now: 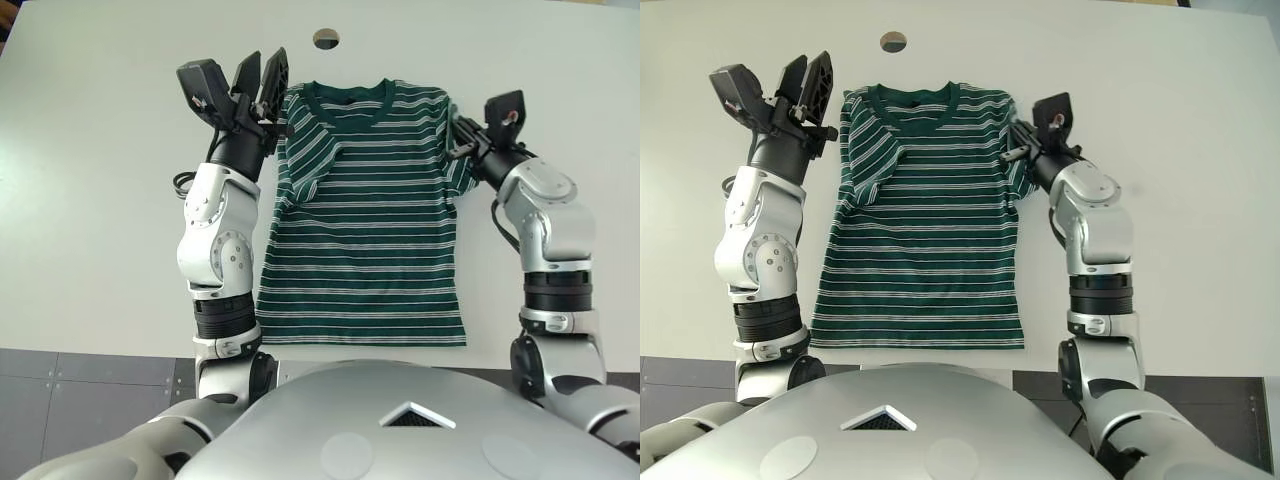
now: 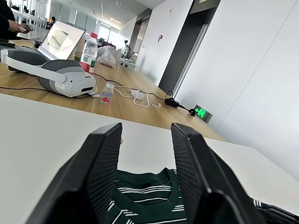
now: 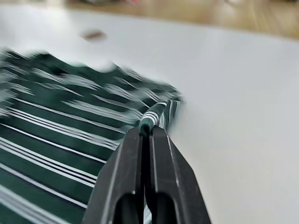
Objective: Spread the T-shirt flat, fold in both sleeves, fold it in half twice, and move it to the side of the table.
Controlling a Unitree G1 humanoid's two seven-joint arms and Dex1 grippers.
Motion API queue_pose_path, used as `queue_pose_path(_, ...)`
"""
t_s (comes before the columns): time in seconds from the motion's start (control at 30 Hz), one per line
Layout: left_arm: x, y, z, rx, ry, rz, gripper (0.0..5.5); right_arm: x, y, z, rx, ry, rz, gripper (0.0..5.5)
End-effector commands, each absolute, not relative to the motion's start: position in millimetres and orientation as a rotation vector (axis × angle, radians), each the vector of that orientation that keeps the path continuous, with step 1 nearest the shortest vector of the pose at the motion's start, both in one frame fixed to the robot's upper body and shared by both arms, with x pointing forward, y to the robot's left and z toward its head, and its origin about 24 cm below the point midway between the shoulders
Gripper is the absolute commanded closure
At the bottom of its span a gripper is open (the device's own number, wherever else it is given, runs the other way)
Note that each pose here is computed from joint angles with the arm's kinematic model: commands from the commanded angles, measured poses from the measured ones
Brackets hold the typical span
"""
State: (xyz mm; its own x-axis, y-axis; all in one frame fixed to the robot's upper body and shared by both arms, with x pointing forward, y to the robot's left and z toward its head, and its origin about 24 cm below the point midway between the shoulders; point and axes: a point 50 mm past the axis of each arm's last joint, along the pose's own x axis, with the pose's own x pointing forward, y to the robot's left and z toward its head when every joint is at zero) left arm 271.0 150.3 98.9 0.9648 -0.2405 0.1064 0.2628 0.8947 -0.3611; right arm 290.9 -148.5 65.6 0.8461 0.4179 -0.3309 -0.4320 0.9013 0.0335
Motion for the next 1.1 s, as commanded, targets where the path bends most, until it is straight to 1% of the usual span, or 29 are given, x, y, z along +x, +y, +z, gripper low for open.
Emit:
queue_pose_path(0.03, 272, 150, 98, -0.382, -0.049, -0.256, 3.55, 286, -125, 65, -0.042, 0.364, 0.529, 5.38)
queue_pose_path(0.2, 272, 151, 99, -0.383, -0.053, -0.256, 3.55, 285, -104, 52, -0.07, 0.42, 0.591, 5.38)
queue_pose_path(0.33, 272, 151, 99, -0.383, -0.054, -0.255, 3.55, 284, -88, 31, -0.105, 0.485, 0.619, 5.38)
queue_pose_path(0.4, 271, 151, 99, -0.382, -0.054, -0.257, 3.55, 283, -89, 25, -0.101, 0.498, 0.603, 5.07)
queue_pose_path(0.47, 271, 151, 99, -0.374, -0.054, -0.254, 3.55, 282, -91, 26, -0.08, 0.478, 0.599, 4.69)
queue_pose_path(0.53, 271, 152, 98, -0.357, -0.06, -0.252, 3.55, 281, -92, 30, -0.063, 0.447, 0.608, 4.38)
queue_pose_path(0.67, 269, 152, 105, -0.242, -0.152, -0.263, 3.55, 278, -95, 49, -0.036, 0.344, 0.631, 3.71)
queue_pose_path(0.73, 262, 155, 111, -0.023, -0.233, -0.314, 3.55, 270, -104, 71, -0.043, 0.216, 0.663, 3.41)
queue_pose_path(0.77, 259, 155, 111, 0.081, -0.257, -0.355, 3.55, 265, -108, 81, -0.063, 0.156, 0.678, 3.41)
queue_pose_path(0.83, 248, 162, 108, 0.238, -0.268, -0.473, 3.55, 254, -123, 100, -0.178, -0.024, 0.669, 3.41)
queue_pose_path(0.9, 232, 175, 108, 0.389, -0.276, -0.642, 3.55, 235, -143, 111, -0.295, -0.122, 0.759, 3.41)
queue_pose_path(0.97, 218, 190, 109, 0.49, -0.265, -0.793, 3.55, 218, -164, 113, -0.426, -0.161, 0.835, 3.41)
queue_pose_path(1.0, 212, 200, 105, 0.569, -0.228, -0.863, 3.55, 211, -176, 110, -0.558, -0.167, 0.868, 3.41)
queue_pose_path(1.03, 206, 210, 98, 0.674, -0.168, -0.941, 3.55, 203, -190, 103, -0.684, -0.151, 0.92, 3.23)
queue_pose_path(1.1, 196, 226, 86, 0.835, -0.061, -1.06, 3.55, 189, -208, 97, -0.855, -0.122, 1.018, 2.94)
